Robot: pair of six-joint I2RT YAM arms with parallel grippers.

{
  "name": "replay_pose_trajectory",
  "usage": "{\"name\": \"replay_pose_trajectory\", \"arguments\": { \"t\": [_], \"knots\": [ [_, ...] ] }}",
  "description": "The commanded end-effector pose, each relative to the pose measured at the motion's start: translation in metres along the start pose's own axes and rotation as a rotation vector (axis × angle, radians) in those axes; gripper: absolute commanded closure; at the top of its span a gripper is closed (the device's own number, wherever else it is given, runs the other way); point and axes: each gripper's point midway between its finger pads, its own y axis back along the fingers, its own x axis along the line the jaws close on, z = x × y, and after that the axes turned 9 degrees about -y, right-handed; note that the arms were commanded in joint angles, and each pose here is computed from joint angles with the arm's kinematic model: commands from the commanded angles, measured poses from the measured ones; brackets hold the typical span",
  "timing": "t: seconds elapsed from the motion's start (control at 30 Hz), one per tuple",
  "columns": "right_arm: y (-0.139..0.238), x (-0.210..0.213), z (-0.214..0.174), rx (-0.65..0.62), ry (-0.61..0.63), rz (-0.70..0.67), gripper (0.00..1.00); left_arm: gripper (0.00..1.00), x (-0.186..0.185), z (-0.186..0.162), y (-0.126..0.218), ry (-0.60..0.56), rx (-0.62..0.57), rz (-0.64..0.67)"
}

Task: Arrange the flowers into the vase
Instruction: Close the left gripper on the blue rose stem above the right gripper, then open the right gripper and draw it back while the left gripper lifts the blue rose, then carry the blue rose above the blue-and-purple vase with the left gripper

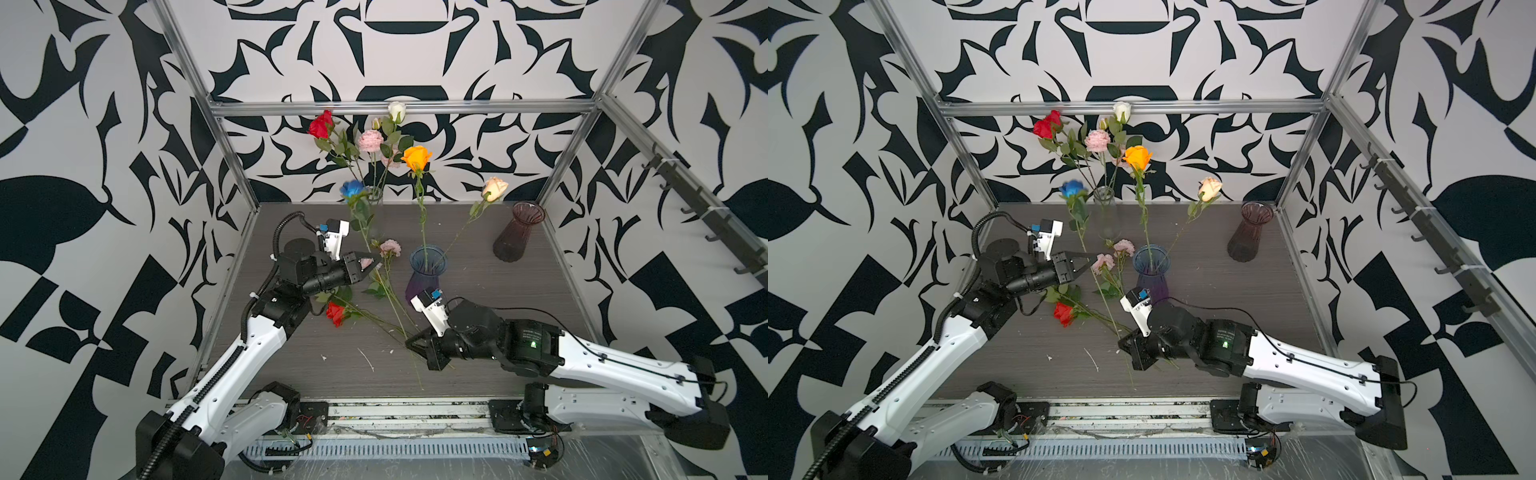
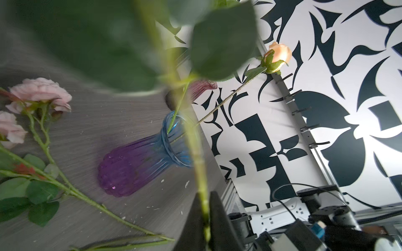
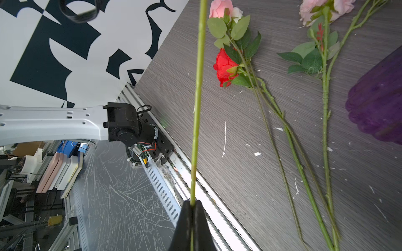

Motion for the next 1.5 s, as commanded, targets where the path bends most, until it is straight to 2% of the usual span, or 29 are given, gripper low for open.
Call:
{"name": "replay_pose_trajectory", "arguments": {
  "t": [0.0, 0.03, 0.07, 0.1, 0.17, 0.27, 0.37, 0.5, 0.57, 0.73, 0.83, 0.93, 1.03, 1.13, 1.23, 1.33, 1.47],
  "knots": [
    [0.002, 0.008, 0.005, -0.028, 0.003, 0.029, 1.0, 1.0, -0.014, 0.017, 0.001, -0.037, -0.034, -0.033],
    [0.002, 0.007, 0.006, -0.031, 0.004, 0.025, 1.0, 1.0, -0.014, 0.017, 0.001, -0.038, -0.034, -0.034],
    [0.003, 0.004, 0.006, -0.039, 0.001, 0.014, 0.95, 1.0, -0.015, 0.018, 0.001, -0.04, -0.035, -0.037],
    [0.006, 0.002, 0.009, -0.056, -0.001, 0.002, 0.85, 1.0, -0.016, 0.019, 0.001, -0.043, -0.036, -0.042],
    [0.015, -0.004, 0.014, -0.097, 0.001, -0.028, 0.71, 1.0, -0.019, 0.021, 0.0, -0.05, -0.035, -0.054],
    [0.043, -0.023, 0.025, -0.198, 0.006, -0.112, 0.62, 0.99, -0.025, 0.025, 0.0, -0.065, -0.038, -0.074],
    [0.084, -0.063, 0.035, -0.352, -0.009, -0.28, 0.55, 0.99, -0.034, 0.035, 0.0, -0.09, -0.049, -0.09],
    [0.138, -0.137, 0.022, -0.502, -0.077, -0.567, 0.58, 0.97, -0.055, 0.065, -0.002, -0.181, -0.088, -0.12],
    [0.156, -0.164, 0.009, -0.543, -0.125, -0.64, 0.59, 0.96, -0.067, 0.084, -0.005, -0.232, -0.111, -0.136],
    [0.151, -0.191, -0.019, -0.557, -0.186, -0.592, 0.61, 0.9, -0.093, 0.135, -0.022, -0.376, -0.189, -0.15],
    [0.133, -0.187, -0.02, -0.547, -0.144, -0.53, 0.6, 0.88, -0.104, 0.163, -0.037, -0.492, -0.24, -0.136],
    [0.118, -0.198, -0.028, -0.515, -0.131, -0.573, 0.6, 0.87, -0.116, 0.181, -0.054, -0.577, -0.274, -0.154],
    [0.099, -0.192, -0.03, -0.457, -0.081, -0.56, 0.59, 0.86, -0.132, 0.184, -0.071, -0.693, -0.306, -0.174],
    [0.089, -0.192, -0.029, -0.417, -0.049, -0.601, 0.59, 0.86, -0.149, 0.172, -0.089, -0.848, -0.35, -0.185],
    [0.073, -0.184, -0.03, -0.357, 0.004, -0.587, 0.58, 0.86, -0.161, 0.155, -0.111, -1.001, -0.36, -0.163],
    [0.068, -0.183, -0.031, -0.322, 0.029, -0.601, 0.58, 0.87, -0.164, 0.147, -0.124, -1.036, -0.351, -0.153],
    [0.073, -0.183, -0.03, -0.345, 0.024, -0.585, 0.58, 0.89, -0.167, 0.153, -0.123, -1.029, -0.371, -0.145]
  ]
}}
